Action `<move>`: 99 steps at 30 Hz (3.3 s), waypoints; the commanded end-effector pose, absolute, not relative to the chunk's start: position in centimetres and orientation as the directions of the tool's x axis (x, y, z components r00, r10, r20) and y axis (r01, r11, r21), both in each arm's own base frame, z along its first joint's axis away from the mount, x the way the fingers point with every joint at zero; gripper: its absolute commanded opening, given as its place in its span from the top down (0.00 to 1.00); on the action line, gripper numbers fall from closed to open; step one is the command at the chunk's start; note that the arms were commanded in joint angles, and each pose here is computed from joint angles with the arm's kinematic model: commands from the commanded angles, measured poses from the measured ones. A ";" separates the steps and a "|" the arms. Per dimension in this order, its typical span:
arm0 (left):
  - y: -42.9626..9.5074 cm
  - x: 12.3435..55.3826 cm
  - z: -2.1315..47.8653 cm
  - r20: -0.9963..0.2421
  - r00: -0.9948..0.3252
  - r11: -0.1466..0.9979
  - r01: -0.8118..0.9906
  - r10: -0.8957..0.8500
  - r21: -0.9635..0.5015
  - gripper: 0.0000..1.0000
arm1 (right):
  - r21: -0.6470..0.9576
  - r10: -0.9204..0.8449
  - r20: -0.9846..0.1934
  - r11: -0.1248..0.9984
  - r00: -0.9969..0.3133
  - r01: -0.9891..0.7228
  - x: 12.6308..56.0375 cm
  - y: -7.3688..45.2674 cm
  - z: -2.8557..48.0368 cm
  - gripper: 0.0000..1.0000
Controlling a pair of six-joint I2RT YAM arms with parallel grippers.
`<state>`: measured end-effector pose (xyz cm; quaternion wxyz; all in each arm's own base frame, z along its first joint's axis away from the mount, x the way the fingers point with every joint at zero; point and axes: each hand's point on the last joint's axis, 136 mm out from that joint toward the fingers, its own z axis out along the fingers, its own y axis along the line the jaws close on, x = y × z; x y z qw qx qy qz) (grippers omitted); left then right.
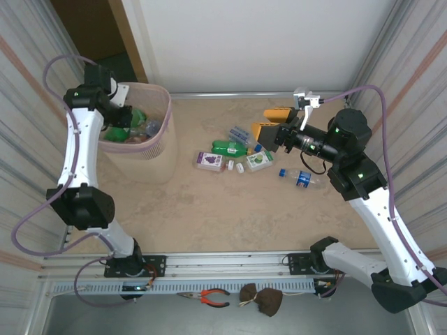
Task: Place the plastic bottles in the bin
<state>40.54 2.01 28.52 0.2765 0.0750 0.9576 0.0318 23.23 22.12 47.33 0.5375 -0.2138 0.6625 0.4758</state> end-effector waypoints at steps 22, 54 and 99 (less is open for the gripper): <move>2.3 49.8 28.8 -0.640 -0.750 0.985 0.142 0.169 0.093 0.85 | 0.354 0.232 -0.934 0.490 -0.272 -0.797 22.7 21.2 48.8 0.19; -3.8 43.5 34.2 -0.724 -0.681 0.949 0.289 0.109 -0.129 0.78 | 0.378 0.197 -0.925 0.555 -0.324 -0.741 24.0 21.1 46.5 0.20; -13.5 44.0 30.9 -0.710 -0.689 0.903 0.386 0.147 -0.188 0.77 | 0.382 0.114 -0.872 0.767 -0.477 -0.515 27.0 18.6 39.6 0.22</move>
